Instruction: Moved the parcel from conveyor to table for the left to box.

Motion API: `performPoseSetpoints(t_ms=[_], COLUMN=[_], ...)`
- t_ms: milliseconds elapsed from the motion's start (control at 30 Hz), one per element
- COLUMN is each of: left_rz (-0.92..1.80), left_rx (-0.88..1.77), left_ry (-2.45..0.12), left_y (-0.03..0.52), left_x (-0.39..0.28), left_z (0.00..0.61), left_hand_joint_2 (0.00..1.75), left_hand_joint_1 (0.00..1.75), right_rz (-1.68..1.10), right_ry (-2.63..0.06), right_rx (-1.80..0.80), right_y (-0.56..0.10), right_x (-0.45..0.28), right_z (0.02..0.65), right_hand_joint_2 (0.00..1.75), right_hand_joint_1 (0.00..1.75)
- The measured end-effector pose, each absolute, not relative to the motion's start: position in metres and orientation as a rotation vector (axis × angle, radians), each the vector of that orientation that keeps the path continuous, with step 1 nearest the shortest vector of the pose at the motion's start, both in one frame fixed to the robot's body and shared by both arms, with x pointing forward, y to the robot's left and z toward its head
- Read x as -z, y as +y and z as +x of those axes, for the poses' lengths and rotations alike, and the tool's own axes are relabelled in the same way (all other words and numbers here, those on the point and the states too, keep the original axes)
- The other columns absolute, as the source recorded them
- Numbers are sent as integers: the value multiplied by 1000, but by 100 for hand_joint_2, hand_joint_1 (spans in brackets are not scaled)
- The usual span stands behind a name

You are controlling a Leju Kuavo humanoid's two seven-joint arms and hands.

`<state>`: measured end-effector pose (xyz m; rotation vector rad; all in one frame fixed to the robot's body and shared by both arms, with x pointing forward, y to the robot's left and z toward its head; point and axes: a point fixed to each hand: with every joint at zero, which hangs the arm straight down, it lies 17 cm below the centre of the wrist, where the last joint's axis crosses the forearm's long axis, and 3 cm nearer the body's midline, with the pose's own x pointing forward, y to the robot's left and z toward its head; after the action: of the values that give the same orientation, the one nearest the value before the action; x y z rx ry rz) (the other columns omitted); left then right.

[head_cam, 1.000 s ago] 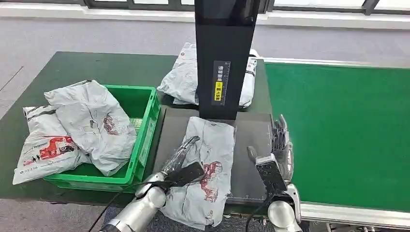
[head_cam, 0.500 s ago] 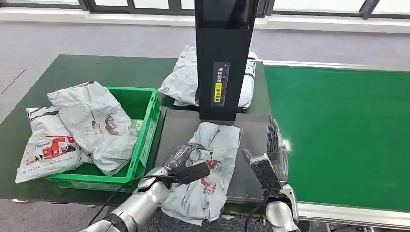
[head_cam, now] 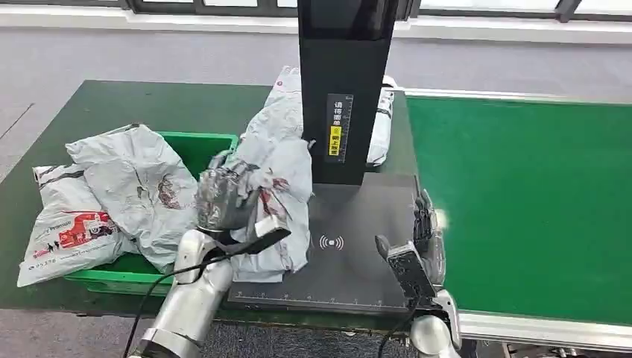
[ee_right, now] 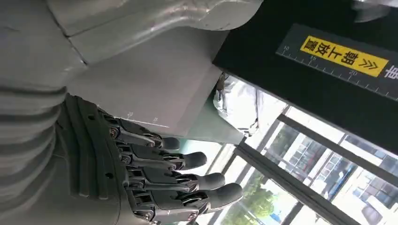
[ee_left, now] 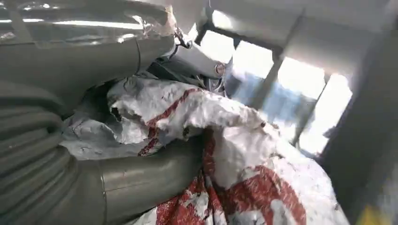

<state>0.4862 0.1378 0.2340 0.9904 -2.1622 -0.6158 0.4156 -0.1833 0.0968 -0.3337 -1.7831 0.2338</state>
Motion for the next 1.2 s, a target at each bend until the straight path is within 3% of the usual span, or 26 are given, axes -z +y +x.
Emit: performPoseSetpoints(t_ms=[167, 333, 467, 600, 767, 1067, 1100, 1133, 1200], left_rz=[1275, 1554, 1626, 1583, 1567, 1566, 1566, 1566, 1566], left_rx=[551, 521, 408, 252, 425, 527, 530, 534, 539], left_ry=[-2244, -2035, -1793, -1411, -1311, -1264, -1261, -1258, -1253], left_y=[181, 245, 299, 369, 378, 385, 386, 387, 388], left_x=[-298, -311, -293, -225, -176, -152, -151, -150, -148], left_z=[467, 467, 474, 489, 506, 513, 513, 513, 513], left_hand_joint_2=[175, 175, 175, 175, 175, 175, 175, 175, 175], left_hand_joint_1=[175, 175, 175, 175, 175, 175, 152, 0, 0], right_rz=[-341, -345, -340, -333, -315, -315, -314, -315, -313], right_ry=[-1786, -1788, -1792, -1778, -1766, -1763, -1763, -1763, -1763], right_rx=[-239, -240, -245, -258, -265, -263, -264, -264, -264], right_y=[-183, -183, -182, -180, -178, -178, -178, -178, -178], right_x=[-96, -94, -95, -92, -88, -88, -88, -88, -88], right_z=[415, 414, 414, 414, 413, 413, 413, 413, 413], right_hand_joint_2=[175, 175, 175, 175, 175, 175, 175, 175, 175], right_hand_joint_1=[0, 0, 0, 0, 0, 0, 0, 0, 0])
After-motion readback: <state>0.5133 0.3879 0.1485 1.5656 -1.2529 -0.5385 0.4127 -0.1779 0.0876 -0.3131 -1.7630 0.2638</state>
